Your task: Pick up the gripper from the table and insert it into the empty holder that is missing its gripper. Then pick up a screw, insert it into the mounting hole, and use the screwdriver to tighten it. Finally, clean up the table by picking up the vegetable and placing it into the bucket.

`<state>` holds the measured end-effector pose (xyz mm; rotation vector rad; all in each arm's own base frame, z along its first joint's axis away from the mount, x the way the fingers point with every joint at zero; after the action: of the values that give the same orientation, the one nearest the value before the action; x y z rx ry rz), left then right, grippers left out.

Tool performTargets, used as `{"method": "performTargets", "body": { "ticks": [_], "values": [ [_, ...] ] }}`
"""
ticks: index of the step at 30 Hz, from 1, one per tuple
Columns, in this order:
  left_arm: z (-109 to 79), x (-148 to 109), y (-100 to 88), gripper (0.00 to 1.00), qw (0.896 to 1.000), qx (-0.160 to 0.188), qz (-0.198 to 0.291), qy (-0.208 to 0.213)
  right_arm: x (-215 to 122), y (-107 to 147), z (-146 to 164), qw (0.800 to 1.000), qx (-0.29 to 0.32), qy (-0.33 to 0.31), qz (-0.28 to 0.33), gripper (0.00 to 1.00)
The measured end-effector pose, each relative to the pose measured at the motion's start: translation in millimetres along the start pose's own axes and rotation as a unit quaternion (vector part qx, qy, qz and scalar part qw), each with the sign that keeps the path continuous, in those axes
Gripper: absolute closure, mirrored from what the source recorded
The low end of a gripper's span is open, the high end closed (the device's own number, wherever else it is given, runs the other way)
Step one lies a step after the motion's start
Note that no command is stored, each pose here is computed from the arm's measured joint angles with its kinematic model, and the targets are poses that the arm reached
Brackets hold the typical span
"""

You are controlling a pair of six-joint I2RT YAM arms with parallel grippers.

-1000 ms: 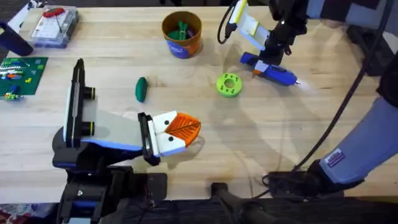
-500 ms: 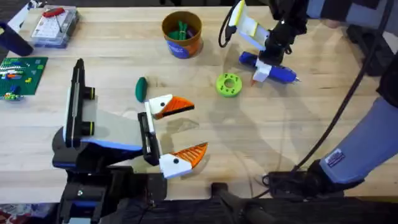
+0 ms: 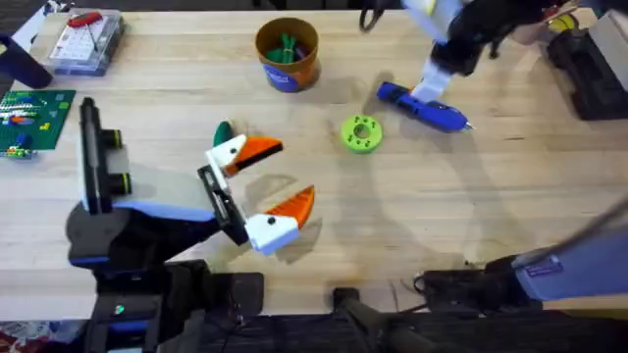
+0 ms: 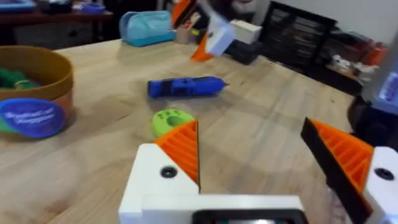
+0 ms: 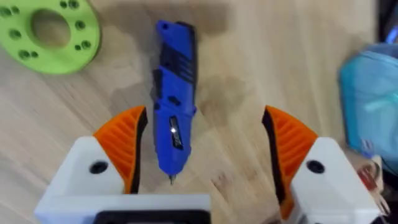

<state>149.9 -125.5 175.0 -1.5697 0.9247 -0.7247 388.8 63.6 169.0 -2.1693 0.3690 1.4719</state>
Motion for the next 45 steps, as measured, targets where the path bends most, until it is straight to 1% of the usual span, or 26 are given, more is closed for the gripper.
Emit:
{"method": "performTargets", "body": {
  "ticks": [3,7,9,10,13,15,17,19,20,22,26,28,30,32,34,36,38,41,45],
  "values": [
    [7.0,-5,-11.2,0.015,0.999,-0.013,0.006,-0.035,-40,-5,-7,0.998,0.042,0.038,-0.036,0.007],
    [18.4,-13,-40.2,0.014,0.996,-0.009,0.011,-0.084,-86,-6,-9,0.989,0.096,0.076,-0.081,0.007],
    [26.8,-15,-53.5,0.015,0.994,-0.015,0.019,-0.107,-105,-4,-7,0.985,0.115,0.086,-0.096,0.007],
    [31.8,-16,-59.6,0.014,0.993,-0.022,0.025,-0.117,-114,-2,-5,0.983,0.125,0.09,-0.102,0.007],
    [49.3,-17,-70.3,0.014,0.985,-0.06,0.058,-0.149,-139,4,1,0.974,0.161,0.101,-0.123,0.007],
    [61.7,-19,-71.7,0.014,0.976,-0.095,0.096,-0.171,-155,7,5,0.965,0.194,0.108,-0.141,0.007],
    [74.3,-20,-73.0,0.015,0.966,-0.116,0.132,-0.19,-169,12,9,0.955,0.227,0.111,-0.156,0.007],
    [87.0,-24,-70.8,0.014,0.95,-0.144,0.179,-0.211,-180,18,17,0.945,0.262,0.107,-0.163,0.007],
    [93.7,-25,-71.0,0.014,0.944,-0.149,0.196,-0.221,-184,21,20,0.942,0.275,0.104,-0.164,0.007],
    [107.3,-31,-68.5,0.014,0.925,-0.166,0.238,-0.245,-188,31,31,0.937,0.301,0.091,-0.151,0.007],
    [140.7,-40,-60.7,0.014,0.889,-0.184,0.305,-0.287,-188,47,50,0.933,0.334,0.066,-0.121,0.006],
    [157.6,-44,-51.6,0.014,0.872,-0.192,0.332,-0.304,-188,49,54,0.931,0.342,0.058,-0.116,0.006],
    [172.0,-48,-37.9,0.015,0.855,-0.202,0.359,-0.315,-187,49,55,0.929,0.347,0.053,-0.115,0.006],
    [183.2,-51,-22.6,0.014,0.84,-0.211,0.384,-0.32,-186,52,59,0.929,0.35,0.047,-0.107,0.006],
    [192.3,-53,-9.1,0.014,0.827,-0.219,0.405,-0.324,-185,54,61,0.929,0.353,0.043,-0.101,0.007],
    [199.8,-55,1.2,0.015,0.818,-0.223,0.419,-0.326,-185,54,61,0.929,0.355,0.042,-0.1,0.007],
    [205.0,-55,7.8,0.014,0.812,-0.225,0.427,-0.328,-184,54,62,0.928,0.356,0.04,-0.097,0.007],
    [208.2,-56,12.0,0.014,0.808,-0.225,0.434,-0.329,-182,54,62,0.929,0.358,0.037,-0.092,0.007],
    [209.2,-57,12.2,0.014,0.806,-0.223,0.435,-0.333,-180,54,62,0.929,0.358,0.036,-0.09,0.007]
  ]
}}
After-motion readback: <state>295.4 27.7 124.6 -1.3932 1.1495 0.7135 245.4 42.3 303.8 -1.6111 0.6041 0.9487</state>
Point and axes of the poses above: each hand's point on the last joint's axis, 136 mm out from that joint toward the fingers, its own x axis out along the fingers, its own z axis along the line the jaws close on, y = z × x, the point moved 2 cm from there along -x, back along the fingers, and after that the axes turned 4 degrees about x, right-handed, at the moved point
